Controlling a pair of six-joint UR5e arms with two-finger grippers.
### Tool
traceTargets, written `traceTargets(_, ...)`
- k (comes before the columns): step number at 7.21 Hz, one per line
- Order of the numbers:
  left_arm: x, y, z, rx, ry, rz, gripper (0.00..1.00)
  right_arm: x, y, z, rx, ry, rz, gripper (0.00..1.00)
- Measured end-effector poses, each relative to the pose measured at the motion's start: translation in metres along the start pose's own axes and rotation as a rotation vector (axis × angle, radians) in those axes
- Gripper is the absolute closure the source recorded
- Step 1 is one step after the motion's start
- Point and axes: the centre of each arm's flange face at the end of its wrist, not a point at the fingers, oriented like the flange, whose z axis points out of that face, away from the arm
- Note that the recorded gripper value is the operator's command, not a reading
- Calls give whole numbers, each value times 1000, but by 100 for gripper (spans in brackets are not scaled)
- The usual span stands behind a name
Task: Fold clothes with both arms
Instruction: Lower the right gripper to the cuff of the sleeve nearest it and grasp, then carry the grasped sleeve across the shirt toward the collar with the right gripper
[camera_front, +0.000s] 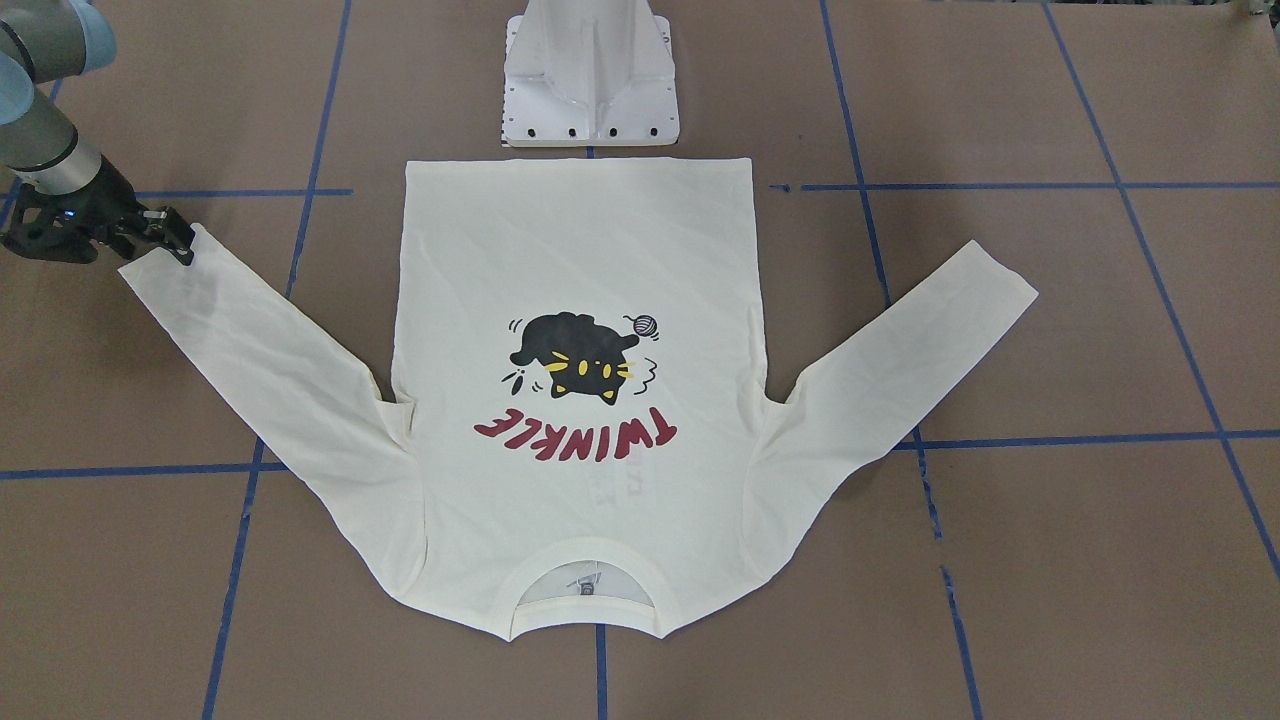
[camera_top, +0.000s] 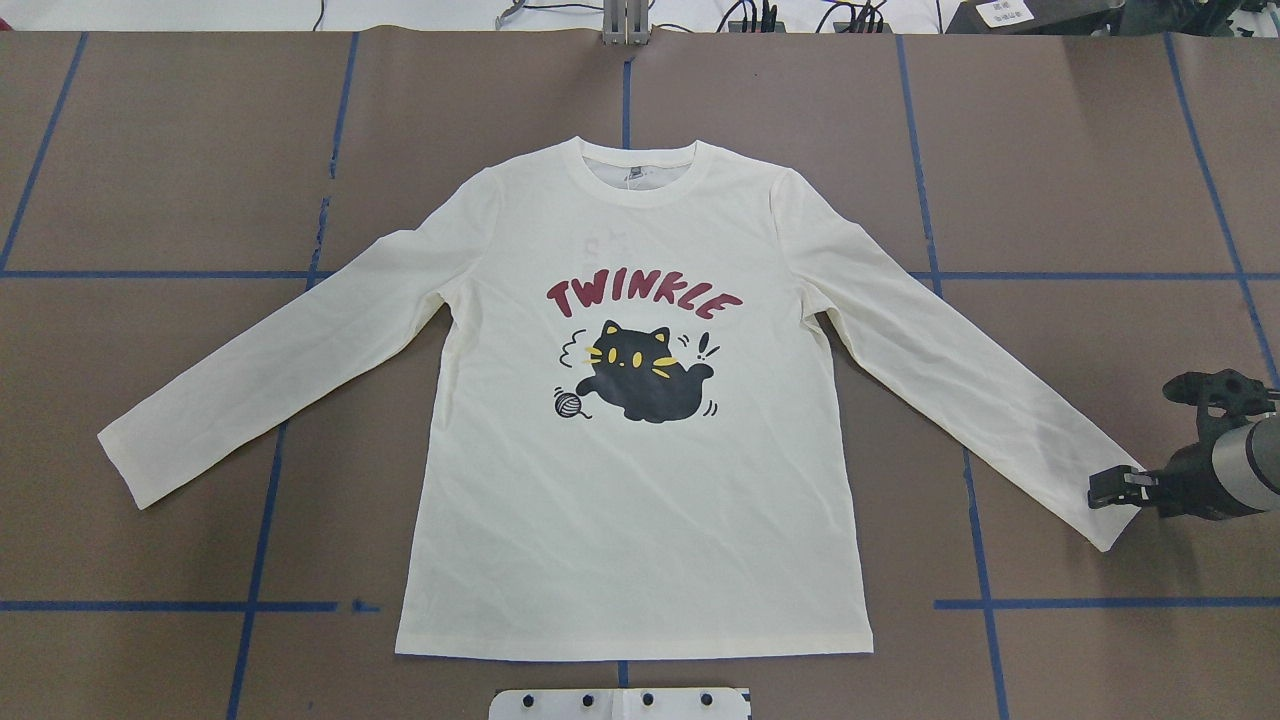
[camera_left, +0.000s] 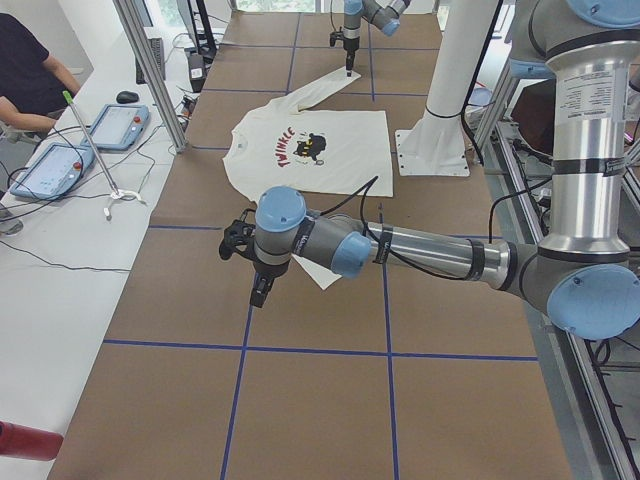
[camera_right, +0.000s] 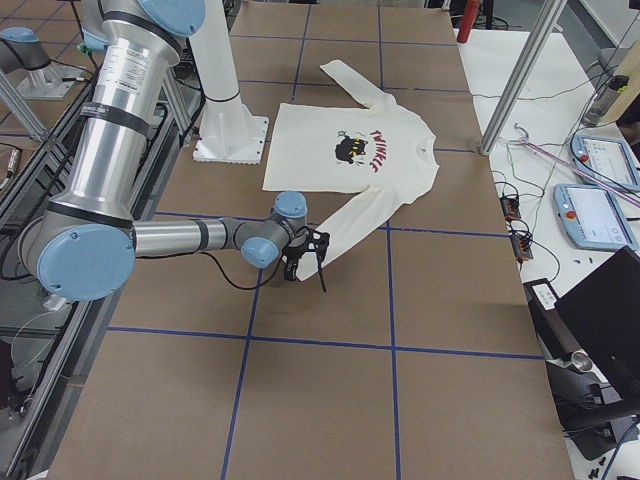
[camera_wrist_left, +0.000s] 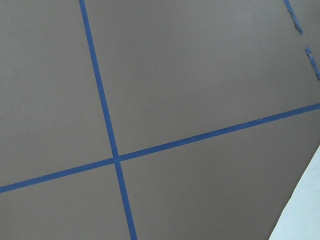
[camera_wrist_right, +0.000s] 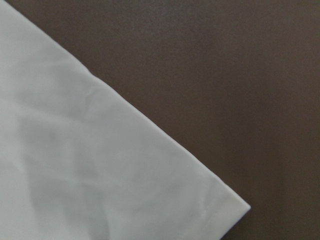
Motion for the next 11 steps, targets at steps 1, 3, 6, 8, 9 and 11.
traceTargets(1, 1, 0, -1, 1, 0, 1, 0, -2, 0, -2, -5, -7, -1, 71)
traceTargets(3, 1, 0, -1, 2, 0, 2, 0, -6, 2, -6, -20, -24, -3, 76)
traceTargets(6, 1, -1, -1, 3, 0, 3, 0, -14, 3, -16, -18, -47, -11, 100)
traceTargets(8, 2, -1, -1, 3, 2, 1, 0, -25, 3, -30, 0, -76, -20, 100)
traceTargets(9, 2, -1, -1, 3, 2, 0, 0, -31, 0, -38, 15, -94, -22, 100)
traceTargets(11, 3, -2, -2, 5, 2, 1, 0, -51, -19, -58, 51, -155, -22, 100)
